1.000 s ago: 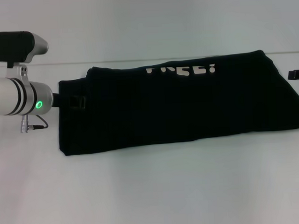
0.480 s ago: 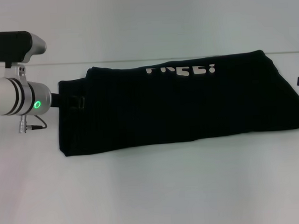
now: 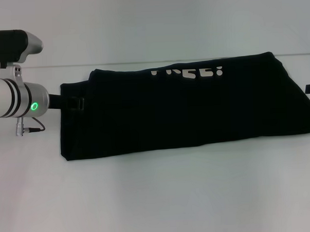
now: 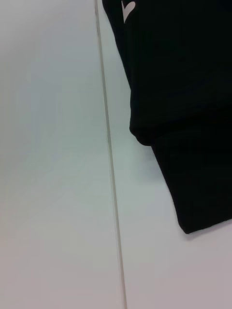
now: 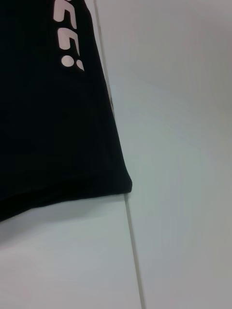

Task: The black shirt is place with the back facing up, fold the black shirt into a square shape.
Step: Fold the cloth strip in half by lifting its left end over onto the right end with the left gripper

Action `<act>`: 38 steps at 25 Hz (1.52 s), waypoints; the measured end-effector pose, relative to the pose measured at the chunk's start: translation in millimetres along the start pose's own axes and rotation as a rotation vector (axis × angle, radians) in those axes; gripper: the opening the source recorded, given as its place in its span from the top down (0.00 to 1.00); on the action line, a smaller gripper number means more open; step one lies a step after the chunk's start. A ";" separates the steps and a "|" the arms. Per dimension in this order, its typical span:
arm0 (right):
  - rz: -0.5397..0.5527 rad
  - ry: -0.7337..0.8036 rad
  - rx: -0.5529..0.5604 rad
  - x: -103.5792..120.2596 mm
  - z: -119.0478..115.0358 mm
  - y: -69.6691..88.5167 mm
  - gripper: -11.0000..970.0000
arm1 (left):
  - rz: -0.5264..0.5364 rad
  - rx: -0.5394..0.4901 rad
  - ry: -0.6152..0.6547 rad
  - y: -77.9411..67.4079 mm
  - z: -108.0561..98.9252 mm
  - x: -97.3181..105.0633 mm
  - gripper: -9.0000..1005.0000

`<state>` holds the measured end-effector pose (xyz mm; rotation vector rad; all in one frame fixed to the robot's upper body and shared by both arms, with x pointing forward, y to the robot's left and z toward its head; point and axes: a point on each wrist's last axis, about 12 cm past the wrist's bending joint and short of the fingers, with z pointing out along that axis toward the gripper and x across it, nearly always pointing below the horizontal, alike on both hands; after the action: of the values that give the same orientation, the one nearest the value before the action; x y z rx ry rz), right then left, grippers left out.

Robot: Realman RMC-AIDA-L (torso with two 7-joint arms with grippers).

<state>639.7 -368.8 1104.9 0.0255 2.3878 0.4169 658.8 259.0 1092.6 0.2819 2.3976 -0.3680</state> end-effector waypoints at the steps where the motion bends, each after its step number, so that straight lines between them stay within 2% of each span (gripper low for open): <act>1: 0.001 -0.002 0.002 0.0 -0.1 -0.4 0.32 | 0.001 0.001 0.001 -0.1 -0.2 -0.2 0.99; 8: 0.004 -0.006 0.007 0.7 -1.3 -2.6 0.32 | -0.026 -0.006 -0.003 4.6 -3.4 2.1 0.99; 15: 0.001 -0.012 0.007 -1.8 1.2 0.8 0.32 | -0.033 0.032 -0.009 5.3 -13.8 -0.4 0.98; 25: -0.012 -0.003 0.007 1.9 21.9 20.4 0.34 | -0.027 0.037 0.000 2.3 -11.1 2.9 0.98; 32: -0.015 0.000 0.004 5.2 27.2 26.8 0.38 | -0.025 0.034 0.000 2.6 -10.6 3.2 0.97; 35: -0.024 0.006 0.002 5.9 27.8 27.9 0.62 | -0.024 0.033 -0.001 2.7 -10.6 3.1 0.97; 38: -0.040 0.017 -0.004 7.1 28.8 30.0 0.68 | -0.022 0.030 -0.002 3.0 -10.6 3.1 0.96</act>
<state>650.2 -331.0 1089.3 -0.0272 2.4005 0.4044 651.0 265.7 1097.7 0.2690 2.3970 -0.4151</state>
